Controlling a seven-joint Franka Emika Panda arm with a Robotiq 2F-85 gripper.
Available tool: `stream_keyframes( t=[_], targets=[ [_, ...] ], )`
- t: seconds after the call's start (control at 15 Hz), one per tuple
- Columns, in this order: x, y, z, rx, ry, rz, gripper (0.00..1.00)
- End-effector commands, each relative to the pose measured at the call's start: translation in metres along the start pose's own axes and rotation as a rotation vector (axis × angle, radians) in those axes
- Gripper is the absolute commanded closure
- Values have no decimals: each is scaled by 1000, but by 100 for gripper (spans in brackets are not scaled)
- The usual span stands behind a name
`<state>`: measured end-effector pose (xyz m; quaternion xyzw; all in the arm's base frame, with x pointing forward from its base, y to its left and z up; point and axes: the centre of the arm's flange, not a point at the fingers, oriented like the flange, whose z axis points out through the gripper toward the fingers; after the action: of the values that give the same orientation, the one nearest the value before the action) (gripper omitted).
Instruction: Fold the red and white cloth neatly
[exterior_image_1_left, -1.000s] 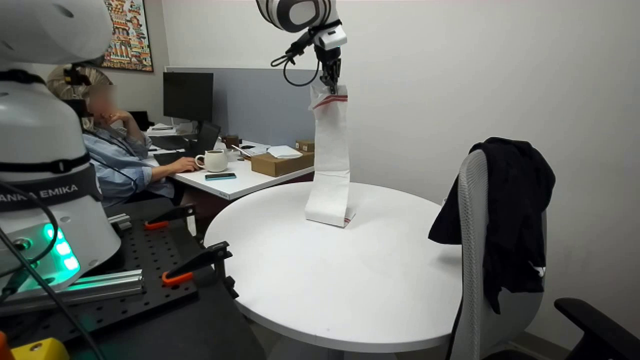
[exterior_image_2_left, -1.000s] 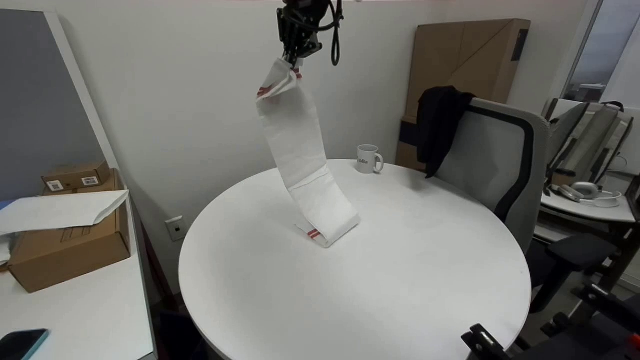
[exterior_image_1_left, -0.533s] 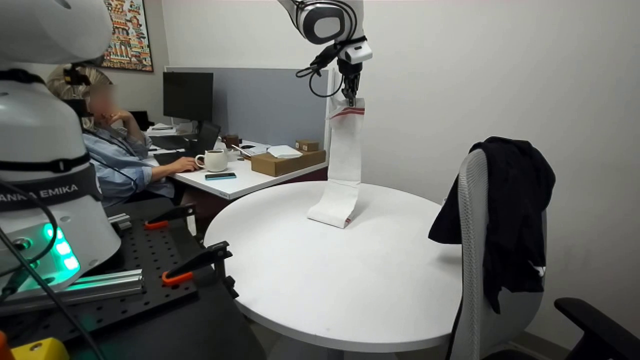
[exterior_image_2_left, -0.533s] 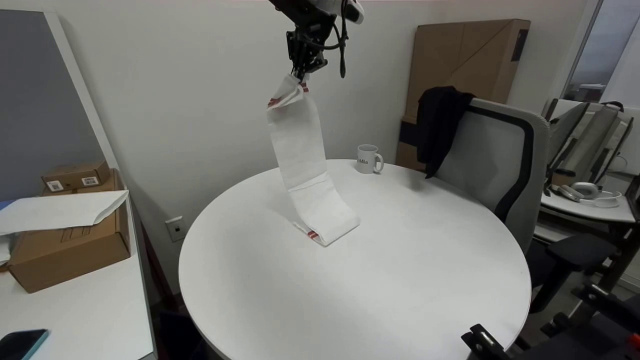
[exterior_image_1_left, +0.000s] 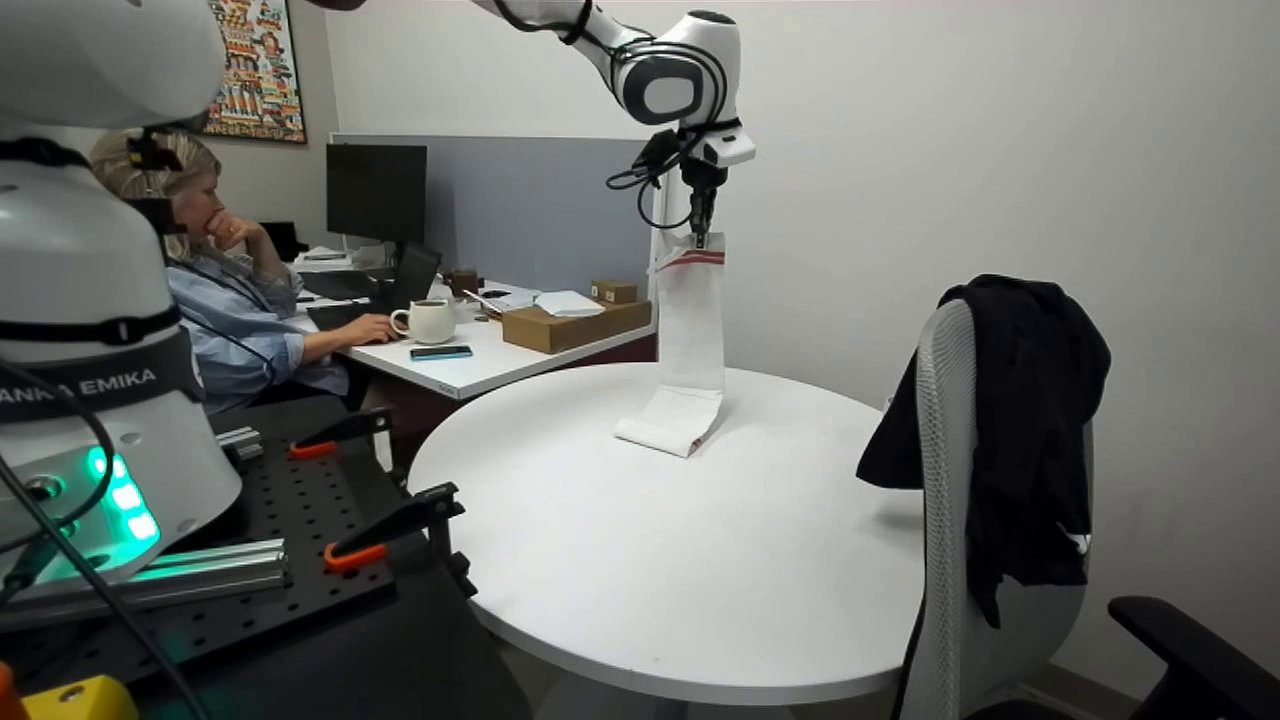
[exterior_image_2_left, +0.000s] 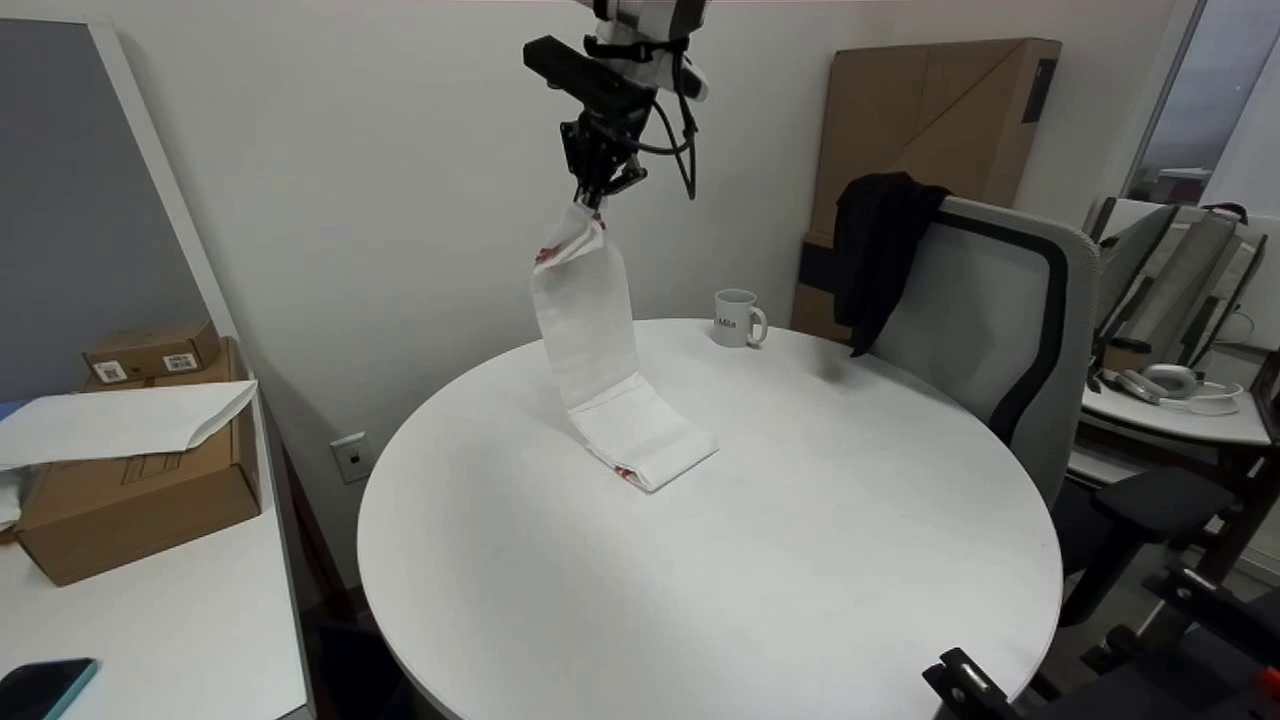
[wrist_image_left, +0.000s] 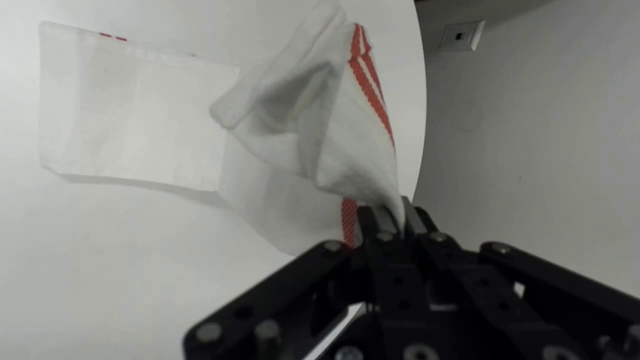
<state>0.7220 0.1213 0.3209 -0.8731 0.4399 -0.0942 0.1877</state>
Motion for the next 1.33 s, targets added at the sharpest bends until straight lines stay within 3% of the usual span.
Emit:
stream_keyframes(
  t=[0.0,0.33,0.53,0.6,0.87,1.27],
  targets=[
    [4,15,16,-18,-26,-57,99],
    [10,56,-12,-55,-98,-105,99],
    [18,88,-38,-70,-77,-103,99],
    [-6,114,-38,-72,-68,-104,99],
    [-34,174,-44,-85,-76,-120,99],
    [-83,250,-24,-128,-92,-90,99]
  ],
)
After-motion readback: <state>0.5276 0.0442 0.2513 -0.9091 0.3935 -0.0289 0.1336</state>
